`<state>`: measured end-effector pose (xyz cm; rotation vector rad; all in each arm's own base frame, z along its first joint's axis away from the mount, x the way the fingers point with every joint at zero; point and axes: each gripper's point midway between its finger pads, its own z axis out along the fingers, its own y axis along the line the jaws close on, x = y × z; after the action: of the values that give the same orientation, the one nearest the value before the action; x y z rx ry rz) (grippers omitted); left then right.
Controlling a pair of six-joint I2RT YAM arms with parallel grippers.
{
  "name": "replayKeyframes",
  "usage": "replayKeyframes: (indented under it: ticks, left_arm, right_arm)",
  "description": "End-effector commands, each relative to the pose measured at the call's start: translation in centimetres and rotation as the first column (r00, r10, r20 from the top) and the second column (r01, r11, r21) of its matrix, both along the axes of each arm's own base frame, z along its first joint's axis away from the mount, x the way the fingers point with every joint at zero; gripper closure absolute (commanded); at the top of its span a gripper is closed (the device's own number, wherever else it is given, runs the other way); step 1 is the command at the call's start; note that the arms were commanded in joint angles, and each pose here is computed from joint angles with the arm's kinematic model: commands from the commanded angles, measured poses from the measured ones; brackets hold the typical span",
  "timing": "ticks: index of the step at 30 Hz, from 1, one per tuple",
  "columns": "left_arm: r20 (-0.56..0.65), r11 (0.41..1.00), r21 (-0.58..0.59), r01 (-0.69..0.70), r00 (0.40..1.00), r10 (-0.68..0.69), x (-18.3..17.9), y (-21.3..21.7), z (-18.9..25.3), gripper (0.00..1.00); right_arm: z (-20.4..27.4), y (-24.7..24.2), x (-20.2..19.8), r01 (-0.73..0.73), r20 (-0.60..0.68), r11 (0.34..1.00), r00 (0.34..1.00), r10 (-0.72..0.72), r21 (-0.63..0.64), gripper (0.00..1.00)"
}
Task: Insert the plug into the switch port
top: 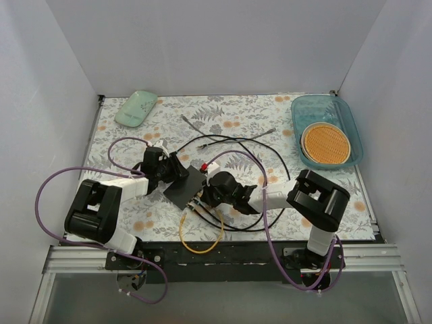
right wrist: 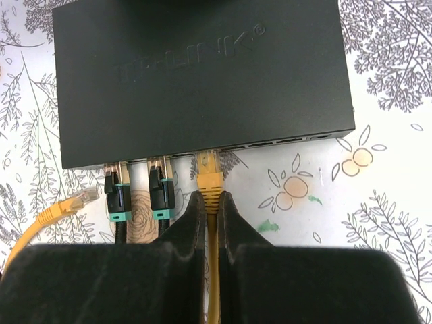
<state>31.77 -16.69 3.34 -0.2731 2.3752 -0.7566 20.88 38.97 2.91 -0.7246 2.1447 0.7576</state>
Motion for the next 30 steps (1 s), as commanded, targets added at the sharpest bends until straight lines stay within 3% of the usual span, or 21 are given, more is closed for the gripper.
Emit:
replayKeyframes:
  ticks: [1,10,13,17,23,30]
  left_arm:
    - [-0.292,0.968,-0.16,0.191,0.928,-0.232,-10.0,-4.4,-1.9,0.71]
    - [-0.331,0.959,-0.184,0.218,0.905,-0.269,-12.0,-5.2,-2.3,0.81]
    - [-0.344,0.951,-0.201,0.235,0.892,-0.293,-12.5,-5.6,-2.3,0.73]
    - [-0.37,0.938,-0.224,0.265,0.867,-0.333,-13.5,-6.2,-2.7,0.76]
    - [-0.395,0.924,-0.25,0.29,0.841,-0.371,-15.1,-6.8,-2.7,0.73]
    - [-0.394,0.922,-0.252,0.294,0.839,-0.375,-15.4,-7.0,-2.6,0.78]
  right_arm:
    - [8.5,5.0,6.2,0.085,0.18,0.962,0.974,-0.135,0.259,0.99]
    - [10.2,6.4,8.2,0.08,0.211,0.954,0.967,-0.144,0.288,0.99]
    - [10.8,7.2,8.4,0.053,0.229,0.954,0.965,-0.124,0.294,0.99]
    - [11.3,8.1,8.6,0.029,0.248,0.955,0.963,-0.106,0.295,0.99]
    - [12.1,8.7,9.7,0.023,0.267,0.952,0.958,-0.109,0.304,0.99]
    - [12.1,9.1,10.1,0.016,0.268,0.955,0.958,-0.1,0.297,0.99]
